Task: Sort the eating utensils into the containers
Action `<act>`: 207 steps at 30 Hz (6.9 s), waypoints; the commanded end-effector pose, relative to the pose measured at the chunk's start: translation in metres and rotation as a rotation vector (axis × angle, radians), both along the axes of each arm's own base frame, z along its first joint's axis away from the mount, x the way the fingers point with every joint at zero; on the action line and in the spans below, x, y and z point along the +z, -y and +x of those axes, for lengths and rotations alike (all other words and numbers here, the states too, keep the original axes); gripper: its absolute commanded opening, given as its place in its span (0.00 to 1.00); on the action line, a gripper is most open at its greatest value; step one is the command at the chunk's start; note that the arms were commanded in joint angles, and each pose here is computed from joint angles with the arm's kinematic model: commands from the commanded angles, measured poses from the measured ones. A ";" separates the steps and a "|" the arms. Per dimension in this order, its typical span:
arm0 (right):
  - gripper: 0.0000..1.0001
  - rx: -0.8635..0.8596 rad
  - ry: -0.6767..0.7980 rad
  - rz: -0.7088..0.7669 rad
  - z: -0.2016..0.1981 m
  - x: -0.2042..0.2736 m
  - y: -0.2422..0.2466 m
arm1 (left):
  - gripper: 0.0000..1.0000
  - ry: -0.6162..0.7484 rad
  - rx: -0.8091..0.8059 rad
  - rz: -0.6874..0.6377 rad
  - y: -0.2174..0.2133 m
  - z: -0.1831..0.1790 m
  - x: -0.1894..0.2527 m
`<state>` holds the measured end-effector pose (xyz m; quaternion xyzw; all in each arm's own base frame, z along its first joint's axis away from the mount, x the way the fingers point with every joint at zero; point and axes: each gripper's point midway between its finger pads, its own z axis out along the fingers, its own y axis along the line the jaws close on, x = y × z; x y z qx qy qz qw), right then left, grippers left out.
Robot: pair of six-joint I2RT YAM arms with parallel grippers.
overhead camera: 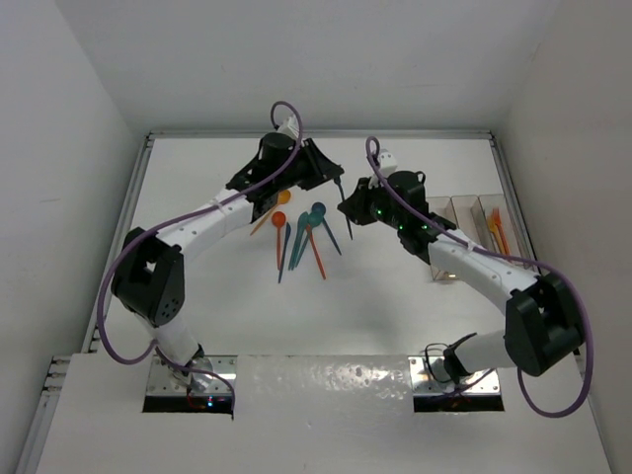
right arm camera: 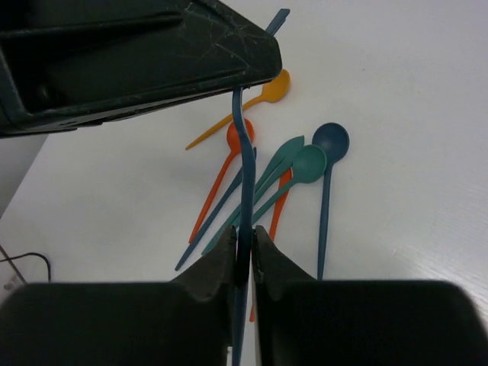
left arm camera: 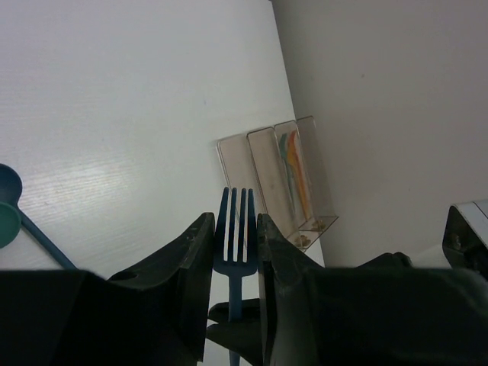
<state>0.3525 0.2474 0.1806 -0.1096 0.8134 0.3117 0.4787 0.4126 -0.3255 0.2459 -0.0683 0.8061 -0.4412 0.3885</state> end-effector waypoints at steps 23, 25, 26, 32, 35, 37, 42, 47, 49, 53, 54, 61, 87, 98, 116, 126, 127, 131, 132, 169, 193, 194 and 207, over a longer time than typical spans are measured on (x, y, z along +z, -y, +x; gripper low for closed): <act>0.00 -0.281 0.038 -0.655 0.004 -0.001 0.231 | 0.92 -0.047 0.232 0.499 -0.158 -0.039 -0.054; 0.00 -0.310 0.031 -0.713 0.005 0.000 0.259 | 0.94 -0.063 0.259 0.546 -0.182 -0.045 -0.058; 0.00 -0.357 0.021 -0.741 0.006 0.002 0.282 | 0.94 -0.077 0.274 0.573 -0.192 -0.048 -0.062; 0.00 -0.458 -0.016 -0.867 0.011 -0.001 0.363 | 0.95 -0.085 0.323 0.683 -0.220 -0.061 -0.074; 0.00 -0.422 -0.049 -0.950 0.015 -0.017 0.383 | 0.95 -0.076 0.323 0.707 -0.224 -0.064 -0.079; 0.00 -0.433 -0.073 -0.982 0.019 -0.030 0.394 | 0.95 -0.072 0.332 0.719 -0.227 -0.063 -0.078; 0.00 -0.473 -0.141 -0.992 0.016 -0.061 0.419 | 0.95 -0.077 0.359 0.749 -0.234 -0.063 -0.080; 0.00 -0.470 -0.205 -0.986 0.013 -0.085 0.437 | 0.95 -0.082 0.363 0.761 -0.236 -0.063 -0.082; 0.00 -0.472 -0.228 -0.962 0.010 -0.093 0.440 | 0.95 -0.085 0.363 0.766 -0.236 -0.062 -0.084; 0.02 -0.441 -0.273 -0.928 0.004 -0.114 0.434 | 0.95 -0.106 0.353 0.779 -0.236 -0.062 -0.092; 0.03 -0.440 -0.281 -0.922 0.003 -0.117 0.433 | 0.95 -0.107 0.354 0.779 -0.236 -0.061 -0.092; 0.28 -0.462 -0.270 -0.874 0.008 -0.118 0.429 | 0.95 -0.113 0.333 0.772 -0.232 -0.059 -0.095; 0.48 -0.226 0.060 -0.495 0.038 -0.038 0.088 | 0.90 -0.158 0.266 0.725 -0.218 -0.068 -0.105; 0.49 -0.021 -0.016 -0.499 0.053 -0.104 -0.020 | 0.91 -0.143 0.282 0.722 -0.232 -0.106 -0.111; 0.28 -0.038 -0.143 -0.555 0.069 -0.177 -0.042 | 0.91 -0.149 0.303 0.758 -0.238 -0.104 -0.116; 0.00 -0.066 -0.092 -0.639 0.059 -0.162 -0.011 | 0.91 -0.146 0.296 0.748 -0.236 -0.103 -0.114; 0.00 -0.060 -0.086 -0.647 0.059 -0.161 -0.010 | 0.91 -0.146 0.296 0.748 -0.236 -0.103 -0.114; 0.00 -0.096 -0.020 -0.654 0.060 -0.119 0.019 | 0.91 -0.146 0.291 0.744 -0.235 -0.104 -0.114; 0.00 -0.097 0.000 -0.665 0.060 -0.110 0.027 | 0.91 -0.141 0.293 0.741 -0.235 -0.103 -0.112; 0.12 -0.492 -0.087 -0.773 0.019 -0.100 0.355 | 0.91 -0.135 0.265 0.720 -0.228 -0.102 -0.114; 0.46 -0.641 -0.034 -0.456 0.042 -0.028 0.127 | 0.91 -0.146 0.272 0.710 -0.227 -0.100 -0.114; 0.46 -0.639 -0.043 -0.452 0.042 -0.032 0.113 | 0.91 -0.146 0.271 0.709 -0.227 -0.100 -0.114; 0.47 -0.594 -0.142 -0.364 0.072 -0.097 -0.033 | 0.91 -0.165 0.285 0.726 -0.231 -0.101 -0.118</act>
